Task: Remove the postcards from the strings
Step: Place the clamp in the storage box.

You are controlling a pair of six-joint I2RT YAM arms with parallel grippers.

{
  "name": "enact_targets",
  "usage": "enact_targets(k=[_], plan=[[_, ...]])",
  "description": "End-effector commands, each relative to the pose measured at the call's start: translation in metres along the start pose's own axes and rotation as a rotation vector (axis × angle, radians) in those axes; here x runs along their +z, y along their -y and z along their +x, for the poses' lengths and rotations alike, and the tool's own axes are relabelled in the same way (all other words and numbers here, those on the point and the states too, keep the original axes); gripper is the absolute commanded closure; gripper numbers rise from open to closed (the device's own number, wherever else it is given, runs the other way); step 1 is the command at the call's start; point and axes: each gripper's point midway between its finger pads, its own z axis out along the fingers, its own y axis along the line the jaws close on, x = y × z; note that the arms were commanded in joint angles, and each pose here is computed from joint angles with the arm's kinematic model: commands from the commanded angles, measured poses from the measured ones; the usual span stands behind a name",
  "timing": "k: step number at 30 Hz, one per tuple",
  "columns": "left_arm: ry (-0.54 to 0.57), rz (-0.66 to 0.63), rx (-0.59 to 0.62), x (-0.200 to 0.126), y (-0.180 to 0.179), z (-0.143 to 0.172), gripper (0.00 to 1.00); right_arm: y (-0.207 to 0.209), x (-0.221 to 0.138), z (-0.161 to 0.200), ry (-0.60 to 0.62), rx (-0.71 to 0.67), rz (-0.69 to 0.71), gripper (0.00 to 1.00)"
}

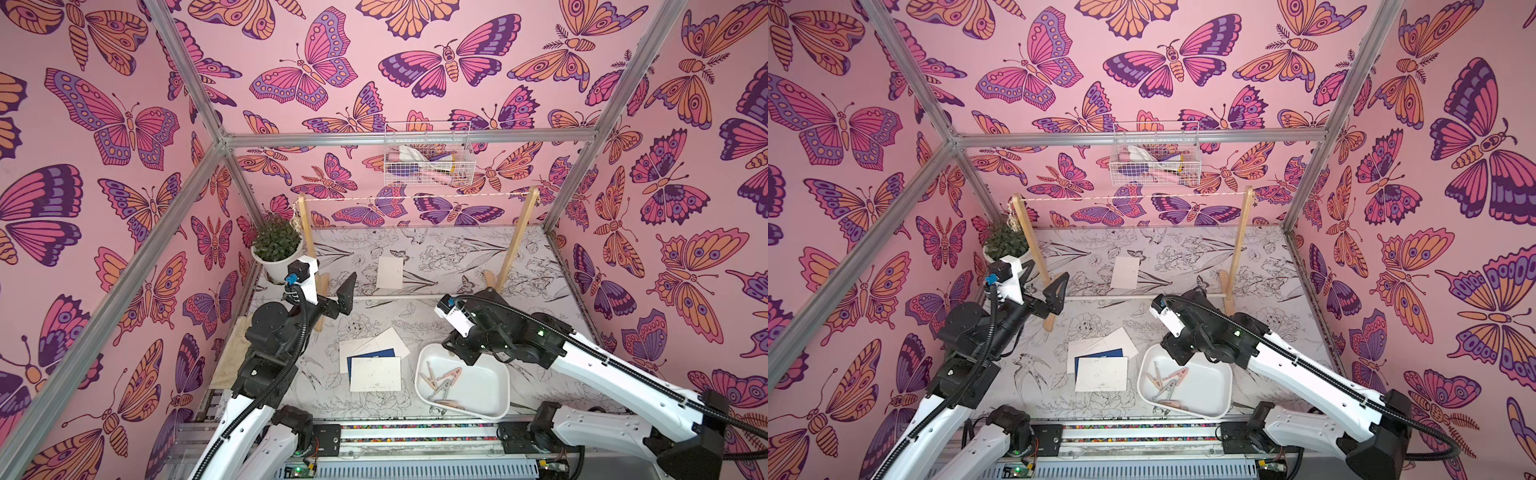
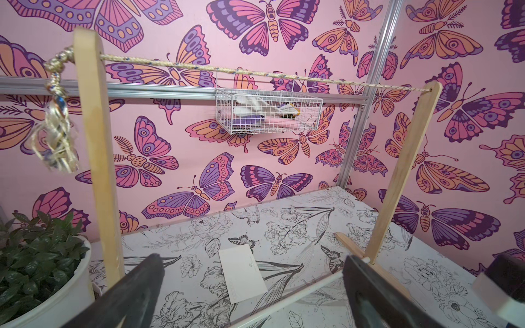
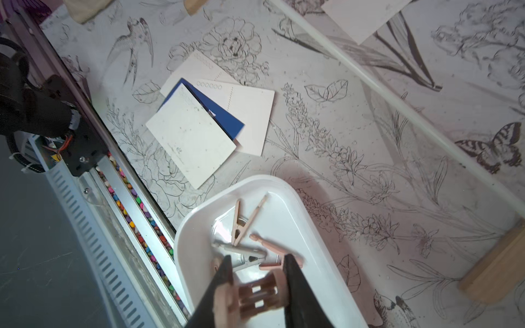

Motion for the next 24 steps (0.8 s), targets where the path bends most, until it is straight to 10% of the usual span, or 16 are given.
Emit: enact_targets(k=[1, 12, 18, 24], plan=[[0.019, -0.008, 0.008, -0.004, -0.001, -0.009, 0.00, 0.004, 0.015, 0.020, -0.101, 0.046, 0.024, 0.61], [0.043, -0.005, 0.023, -0.014, 0.001, -0.013, 0.00, 0.016, 0.012, -0.013, -0.122, -0.042, 0.123, 0.40], [0.038, -0.055, 0.006, -0.016, -0.008, -0.011, 0.00, 0.037, 0.013, -0.107, 0.168, -0.019, 0.228, 0.33], [0.015, -0.069, 0.001, -0.018, -0.010, -0.008, 0.00, 0.058, 0.078, -0.179, 0.179, 0.028, 0.231, 0.45]])
